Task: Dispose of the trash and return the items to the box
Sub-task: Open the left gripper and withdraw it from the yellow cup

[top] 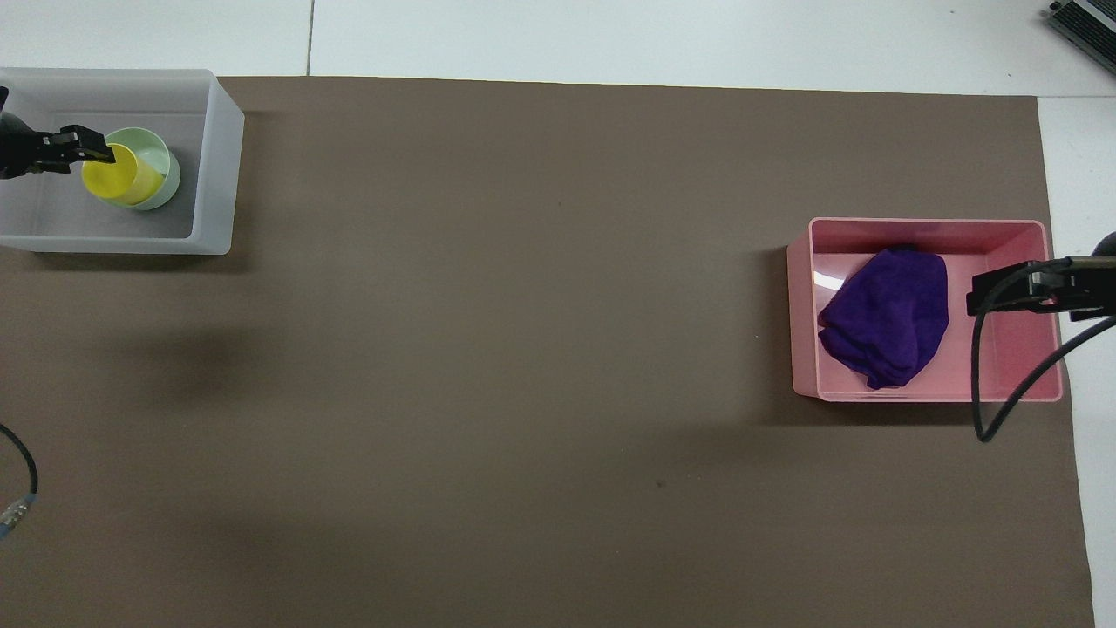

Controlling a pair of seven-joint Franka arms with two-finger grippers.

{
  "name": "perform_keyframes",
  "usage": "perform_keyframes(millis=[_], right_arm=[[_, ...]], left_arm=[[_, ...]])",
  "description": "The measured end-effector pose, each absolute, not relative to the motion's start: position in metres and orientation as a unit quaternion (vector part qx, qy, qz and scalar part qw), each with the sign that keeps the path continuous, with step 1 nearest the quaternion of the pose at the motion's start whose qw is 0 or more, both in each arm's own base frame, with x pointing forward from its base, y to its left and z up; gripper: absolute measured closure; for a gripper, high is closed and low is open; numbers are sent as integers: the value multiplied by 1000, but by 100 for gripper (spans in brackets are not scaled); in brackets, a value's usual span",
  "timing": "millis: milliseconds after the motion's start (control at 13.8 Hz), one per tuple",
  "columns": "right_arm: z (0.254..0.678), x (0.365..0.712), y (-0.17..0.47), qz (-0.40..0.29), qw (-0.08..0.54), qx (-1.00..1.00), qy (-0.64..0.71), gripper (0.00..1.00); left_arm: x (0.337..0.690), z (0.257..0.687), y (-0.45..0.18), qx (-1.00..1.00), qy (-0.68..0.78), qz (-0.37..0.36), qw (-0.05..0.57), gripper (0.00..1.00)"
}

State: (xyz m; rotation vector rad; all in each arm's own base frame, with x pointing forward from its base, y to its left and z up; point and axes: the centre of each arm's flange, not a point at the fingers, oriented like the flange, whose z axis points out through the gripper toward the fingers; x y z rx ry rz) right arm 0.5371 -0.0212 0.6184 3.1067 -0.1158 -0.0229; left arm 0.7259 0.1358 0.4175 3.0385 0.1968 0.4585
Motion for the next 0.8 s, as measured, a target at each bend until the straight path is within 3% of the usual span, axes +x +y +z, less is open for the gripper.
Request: perform_keyframes(millis=[145, 218, 508, 798], right_arm=[[619, 537, -21, -7, 16, 999, -37, 0], [619, 537, -21, -7, 16, 999, -37, 0], [619, 537, -21, -7, 16, 999, -37, 0], [619, 537, -21, -7, 16, 999, -37, 0]], left_arm=[[714, 456, 100, 986, 33, 161, 30, 7], [704, 472, 79, 986, 16, 164, 30, 0], [657, 512, -4, 987, -44, 148, 33, 0], [618, 557, -19, 991, -60, 114, 32, 0]])
